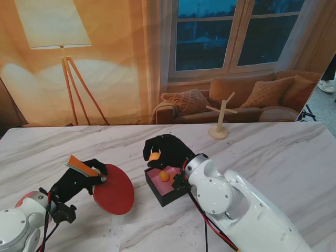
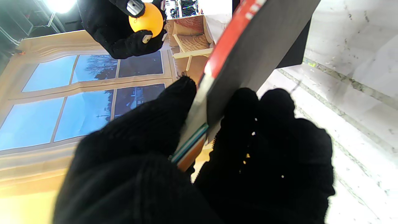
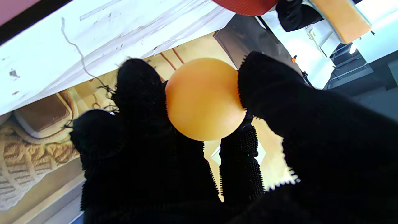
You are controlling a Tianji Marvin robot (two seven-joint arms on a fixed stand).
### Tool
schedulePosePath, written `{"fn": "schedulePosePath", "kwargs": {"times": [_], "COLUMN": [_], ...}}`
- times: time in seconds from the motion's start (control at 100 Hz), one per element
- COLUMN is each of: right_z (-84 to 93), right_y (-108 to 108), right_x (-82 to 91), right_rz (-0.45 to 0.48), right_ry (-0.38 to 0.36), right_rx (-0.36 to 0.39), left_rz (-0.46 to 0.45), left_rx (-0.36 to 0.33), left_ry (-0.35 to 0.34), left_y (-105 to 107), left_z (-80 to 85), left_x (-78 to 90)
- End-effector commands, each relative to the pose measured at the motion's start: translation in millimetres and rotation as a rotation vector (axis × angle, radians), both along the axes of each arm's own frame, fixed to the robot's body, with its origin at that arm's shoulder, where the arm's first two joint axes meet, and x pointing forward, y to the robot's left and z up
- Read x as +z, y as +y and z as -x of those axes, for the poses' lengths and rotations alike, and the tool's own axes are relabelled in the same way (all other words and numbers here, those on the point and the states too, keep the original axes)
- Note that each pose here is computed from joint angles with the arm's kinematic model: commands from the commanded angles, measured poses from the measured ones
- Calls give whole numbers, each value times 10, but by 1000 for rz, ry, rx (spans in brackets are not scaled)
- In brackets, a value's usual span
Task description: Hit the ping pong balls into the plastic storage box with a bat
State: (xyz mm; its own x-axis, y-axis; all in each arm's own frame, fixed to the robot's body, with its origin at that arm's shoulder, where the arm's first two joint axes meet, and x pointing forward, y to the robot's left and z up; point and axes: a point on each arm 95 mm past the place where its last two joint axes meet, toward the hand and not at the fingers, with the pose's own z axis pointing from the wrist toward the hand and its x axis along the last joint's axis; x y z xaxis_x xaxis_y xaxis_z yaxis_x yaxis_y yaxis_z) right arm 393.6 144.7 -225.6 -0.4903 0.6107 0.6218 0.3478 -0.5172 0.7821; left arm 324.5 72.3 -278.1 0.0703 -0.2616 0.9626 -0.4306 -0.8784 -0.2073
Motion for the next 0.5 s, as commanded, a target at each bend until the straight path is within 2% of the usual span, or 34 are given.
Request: {"fn": "schedulePosePath", "kwargs": {"times": [0.0,0.24,0.49], "right_z": [3,-24,-33], "right_y": [66,194,283], "right_x": [-73,-183,-267], "right_rz": [20,29,34], "right_ry": [25,67,92], "right_rx": [12,22,27], "left_rz": [10,34,46], "left_rx": [-11,2,14], "left_ry": [20,39,35], "left_y": [5,26,-4], "left_z": [-13,-53,-56], "left_x": [-57,-139,-136]}}
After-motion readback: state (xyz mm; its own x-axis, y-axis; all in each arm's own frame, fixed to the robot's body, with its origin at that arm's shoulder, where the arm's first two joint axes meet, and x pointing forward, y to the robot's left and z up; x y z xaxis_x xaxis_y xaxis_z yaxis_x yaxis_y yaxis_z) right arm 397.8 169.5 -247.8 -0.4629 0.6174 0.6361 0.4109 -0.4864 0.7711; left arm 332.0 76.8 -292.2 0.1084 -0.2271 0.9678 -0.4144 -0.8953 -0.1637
